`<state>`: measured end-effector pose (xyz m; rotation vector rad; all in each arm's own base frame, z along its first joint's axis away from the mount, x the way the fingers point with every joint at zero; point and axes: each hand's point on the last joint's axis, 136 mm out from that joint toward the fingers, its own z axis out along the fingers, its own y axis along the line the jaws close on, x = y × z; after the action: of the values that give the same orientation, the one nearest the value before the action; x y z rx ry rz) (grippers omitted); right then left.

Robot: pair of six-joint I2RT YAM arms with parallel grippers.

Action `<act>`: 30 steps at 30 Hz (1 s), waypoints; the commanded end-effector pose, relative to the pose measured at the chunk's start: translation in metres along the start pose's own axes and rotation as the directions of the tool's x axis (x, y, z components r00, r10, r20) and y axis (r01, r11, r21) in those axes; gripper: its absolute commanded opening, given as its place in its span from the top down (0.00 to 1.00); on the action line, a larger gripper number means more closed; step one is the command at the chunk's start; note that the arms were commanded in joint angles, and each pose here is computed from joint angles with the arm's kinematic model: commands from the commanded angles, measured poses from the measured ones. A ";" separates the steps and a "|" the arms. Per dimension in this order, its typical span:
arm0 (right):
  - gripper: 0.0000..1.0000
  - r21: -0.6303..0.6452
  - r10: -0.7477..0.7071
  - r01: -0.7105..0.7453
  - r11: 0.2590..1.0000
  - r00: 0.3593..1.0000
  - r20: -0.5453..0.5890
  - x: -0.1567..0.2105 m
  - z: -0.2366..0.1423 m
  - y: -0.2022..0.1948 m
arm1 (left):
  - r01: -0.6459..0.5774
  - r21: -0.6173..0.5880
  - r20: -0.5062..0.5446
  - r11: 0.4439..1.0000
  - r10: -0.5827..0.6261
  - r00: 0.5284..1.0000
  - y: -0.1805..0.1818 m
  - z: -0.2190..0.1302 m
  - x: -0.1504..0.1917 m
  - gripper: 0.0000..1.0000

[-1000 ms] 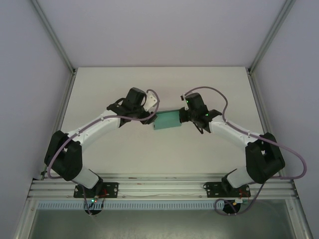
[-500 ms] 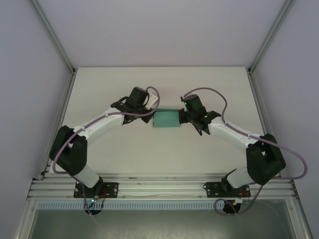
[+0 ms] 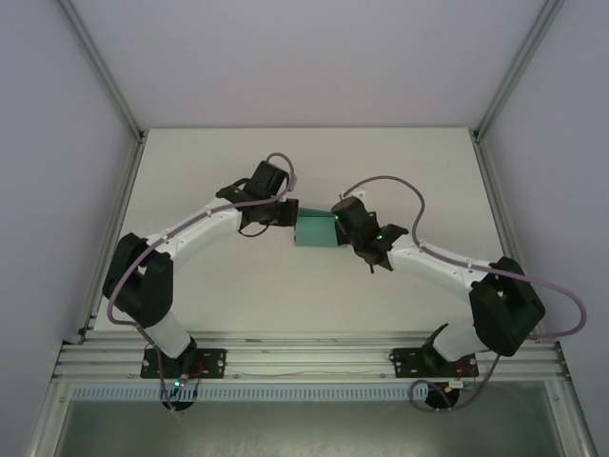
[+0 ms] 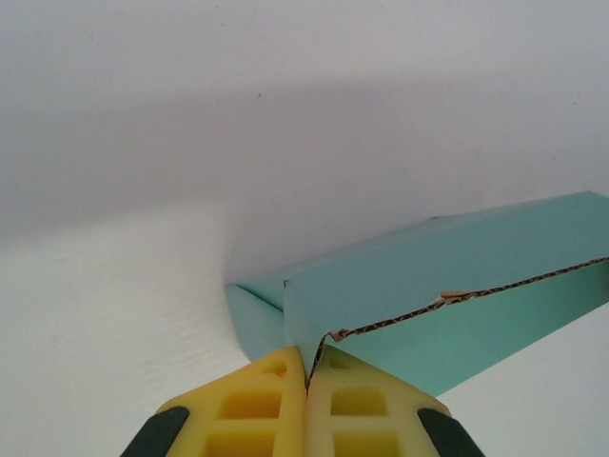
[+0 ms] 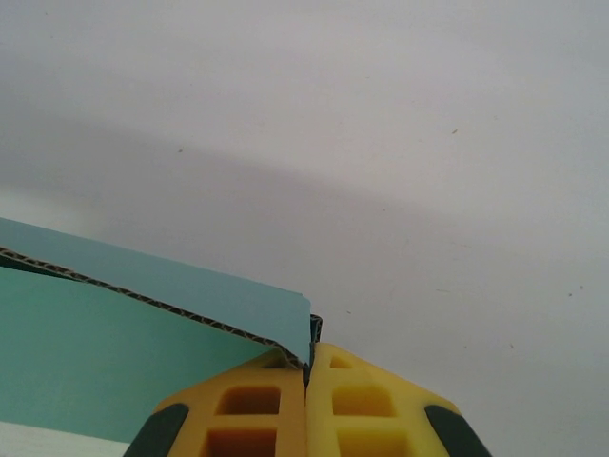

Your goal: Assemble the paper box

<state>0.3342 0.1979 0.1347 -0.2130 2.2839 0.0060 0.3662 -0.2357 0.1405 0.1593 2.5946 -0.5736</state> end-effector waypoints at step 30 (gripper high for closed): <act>0.95 -0.030 0.017 -0.016 0.999 0.999 0.052 0.058 0.009 -0.005 | -0.221 -0.353 0.023 0.909 0.245 0.969 0.030 0.047 0.085 1.00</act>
<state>0.3246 0.1906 0.1226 -0.1091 2.1205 0.0934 0.3479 -0.2458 0.1156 0.2075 2.3541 -0.2017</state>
